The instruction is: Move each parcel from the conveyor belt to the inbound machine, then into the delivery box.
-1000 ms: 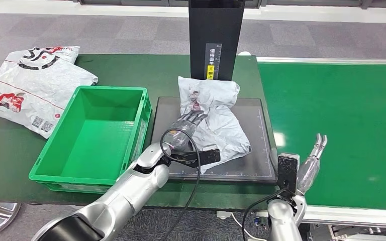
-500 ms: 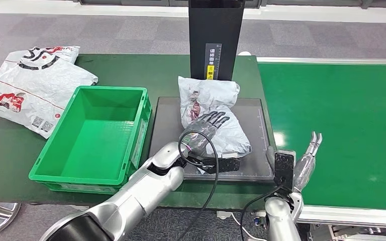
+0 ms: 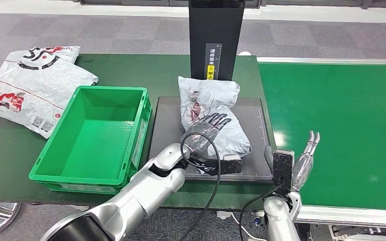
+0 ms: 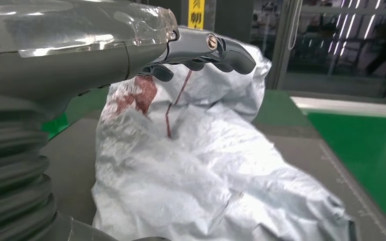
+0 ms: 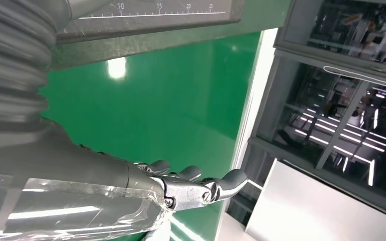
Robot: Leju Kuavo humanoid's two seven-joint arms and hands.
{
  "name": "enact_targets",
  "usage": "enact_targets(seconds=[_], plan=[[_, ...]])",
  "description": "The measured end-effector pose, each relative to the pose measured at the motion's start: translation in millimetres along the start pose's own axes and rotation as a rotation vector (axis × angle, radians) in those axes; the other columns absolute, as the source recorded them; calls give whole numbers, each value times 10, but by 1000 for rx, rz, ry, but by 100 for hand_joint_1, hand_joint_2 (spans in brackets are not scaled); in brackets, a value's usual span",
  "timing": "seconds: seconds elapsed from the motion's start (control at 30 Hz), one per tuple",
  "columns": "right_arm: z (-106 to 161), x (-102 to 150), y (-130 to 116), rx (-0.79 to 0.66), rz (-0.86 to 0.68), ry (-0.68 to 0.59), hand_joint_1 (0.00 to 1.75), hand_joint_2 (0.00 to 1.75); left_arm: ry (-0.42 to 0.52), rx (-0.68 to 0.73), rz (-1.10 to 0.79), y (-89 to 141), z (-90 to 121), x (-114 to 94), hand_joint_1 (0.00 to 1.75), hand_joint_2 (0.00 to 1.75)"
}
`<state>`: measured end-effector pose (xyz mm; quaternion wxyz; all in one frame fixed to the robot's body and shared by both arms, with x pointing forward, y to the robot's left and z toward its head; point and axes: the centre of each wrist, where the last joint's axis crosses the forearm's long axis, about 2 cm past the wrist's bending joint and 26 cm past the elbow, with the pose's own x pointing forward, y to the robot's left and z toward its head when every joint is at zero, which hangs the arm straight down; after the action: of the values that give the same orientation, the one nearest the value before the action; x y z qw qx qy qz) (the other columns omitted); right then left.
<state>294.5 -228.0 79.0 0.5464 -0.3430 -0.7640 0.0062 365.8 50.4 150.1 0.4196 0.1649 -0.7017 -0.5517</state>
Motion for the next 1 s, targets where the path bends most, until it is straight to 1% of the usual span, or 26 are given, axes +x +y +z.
enact_targets(seconds=[0.37,1.0], plan=[[-1,-2,-3,-2,-17,-3,0,175,72,-61,16,-139,102,-146,0,175],[-15,23,6,1,-34,-39,0,175,107,-104,46,-262,188,-221,0,175]])
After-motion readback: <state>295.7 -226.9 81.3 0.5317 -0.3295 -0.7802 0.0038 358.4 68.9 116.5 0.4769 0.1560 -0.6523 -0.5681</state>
